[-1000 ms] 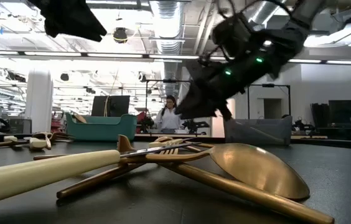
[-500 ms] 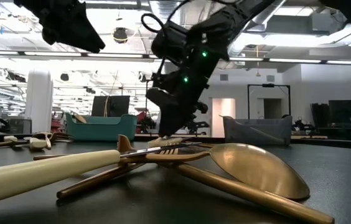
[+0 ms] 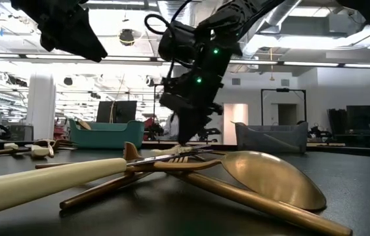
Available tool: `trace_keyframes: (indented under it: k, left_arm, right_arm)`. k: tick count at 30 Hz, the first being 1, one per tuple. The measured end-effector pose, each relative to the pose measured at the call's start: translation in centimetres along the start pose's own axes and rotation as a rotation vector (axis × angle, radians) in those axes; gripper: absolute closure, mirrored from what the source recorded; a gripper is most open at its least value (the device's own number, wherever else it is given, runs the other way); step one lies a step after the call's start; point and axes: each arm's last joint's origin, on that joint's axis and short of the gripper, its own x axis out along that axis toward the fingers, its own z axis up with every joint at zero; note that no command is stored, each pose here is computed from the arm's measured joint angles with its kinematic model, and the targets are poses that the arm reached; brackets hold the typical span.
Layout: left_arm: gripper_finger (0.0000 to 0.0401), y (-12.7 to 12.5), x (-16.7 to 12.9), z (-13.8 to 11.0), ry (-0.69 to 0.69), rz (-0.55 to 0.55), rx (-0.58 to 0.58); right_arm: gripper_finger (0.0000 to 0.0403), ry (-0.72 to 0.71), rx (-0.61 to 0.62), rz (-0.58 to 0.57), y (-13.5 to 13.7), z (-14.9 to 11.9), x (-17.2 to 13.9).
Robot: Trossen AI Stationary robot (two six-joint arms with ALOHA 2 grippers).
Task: Sort silverware by color (type)
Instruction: Put the gold spoon into the green bin
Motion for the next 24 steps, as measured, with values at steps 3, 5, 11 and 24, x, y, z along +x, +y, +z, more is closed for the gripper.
trace_keyframes:
  k: [3,5,11,24]
  left_arm:
    - [0.0250,-0.1,-0.1,-0.1,0.005,-0.008,0.001]
    - [0.0250,-0.1,-0.2,-0.1,0.006,-0.011,-0.002]
    - [0.0250,-0.1,-0.2,-0.2,0.001,-0.001,-0.014]
    - [0.0250,-0.3,-0.1,-0.1,-0.015,-0.002,-0.030]
  right_arm:
    - [0.0318,0.098,-0.015,-0.069,-0.1,-1.3,-1.2]
    - [0.0313,0.108,-0.026,-0.128,0.4,-2.1,-2.5]
    - [0.0301,0.081,-0.076,-0.155,2.4,-3.7,-6.3]
    - [0.0300,0.074,0.017,0.064,-0.7,-3.6,-2.8]
